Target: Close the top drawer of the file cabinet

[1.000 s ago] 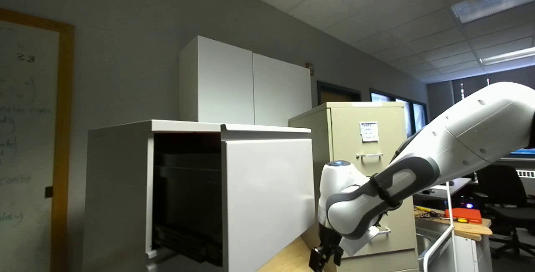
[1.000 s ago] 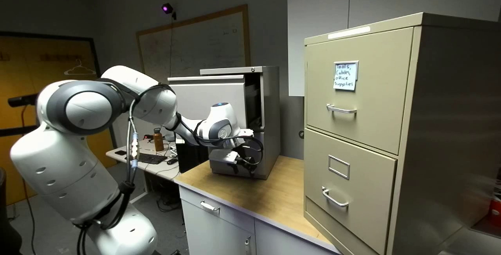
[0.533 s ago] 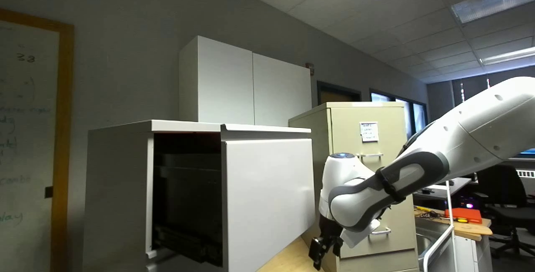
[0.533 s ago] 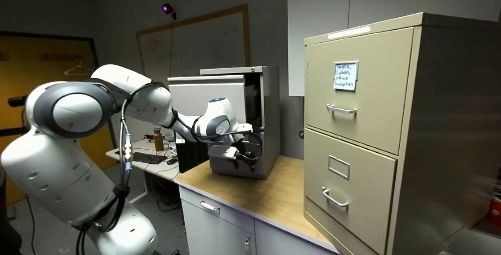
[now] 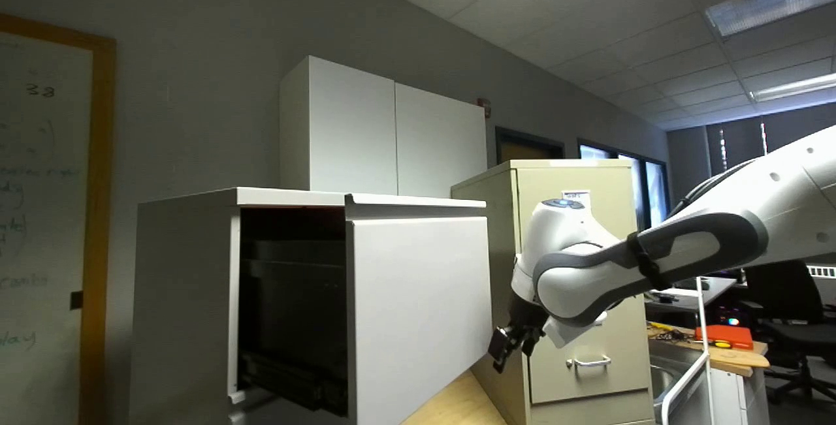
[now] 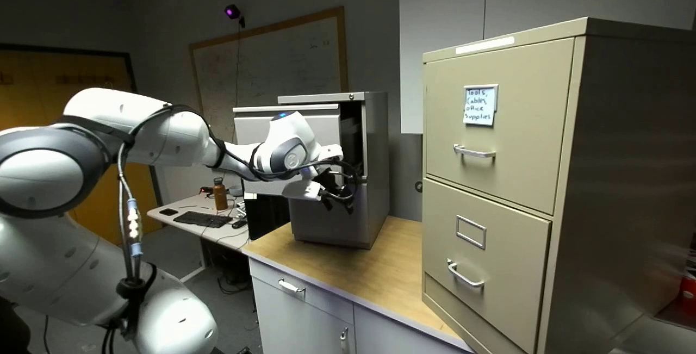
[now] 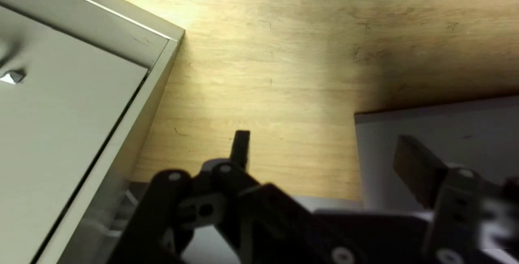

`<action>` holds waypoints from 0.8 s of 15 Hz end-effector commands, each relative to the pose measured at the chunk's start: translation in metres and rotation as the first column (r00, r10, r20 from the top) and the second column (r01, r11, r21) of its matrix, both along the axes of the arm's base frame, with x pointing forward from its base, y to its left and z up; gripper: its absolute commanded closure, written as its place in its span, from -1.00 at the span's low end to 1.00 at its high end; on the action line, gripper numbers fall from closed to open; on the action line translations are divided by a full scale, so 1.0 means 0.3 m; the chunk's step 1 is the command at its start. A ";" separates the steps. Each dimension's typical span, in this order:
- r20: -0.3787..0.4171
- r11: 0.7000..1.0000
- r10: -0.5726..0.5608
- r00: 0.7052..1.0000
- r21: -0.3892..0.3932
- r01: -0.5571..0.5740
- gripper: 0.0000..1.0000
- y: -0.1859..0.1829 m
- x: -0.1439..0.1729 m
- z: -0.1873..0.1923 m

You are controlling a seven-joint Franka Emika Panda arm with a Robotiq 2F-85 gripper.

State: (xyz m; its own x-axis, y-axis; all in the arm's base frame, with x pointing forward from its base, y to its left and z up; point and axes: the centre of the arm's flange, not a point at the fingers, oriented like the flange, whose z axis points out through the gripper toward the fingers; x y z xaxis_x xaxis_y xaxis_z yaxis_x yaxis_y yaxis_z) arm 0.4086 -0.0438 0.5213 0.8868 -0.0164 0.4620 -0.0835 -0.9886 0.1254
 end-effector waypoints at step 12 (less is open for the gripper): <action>0.338 0.983 0.179 0.924 -0.031 -0.180 1.00 0.176 -0.047 0.277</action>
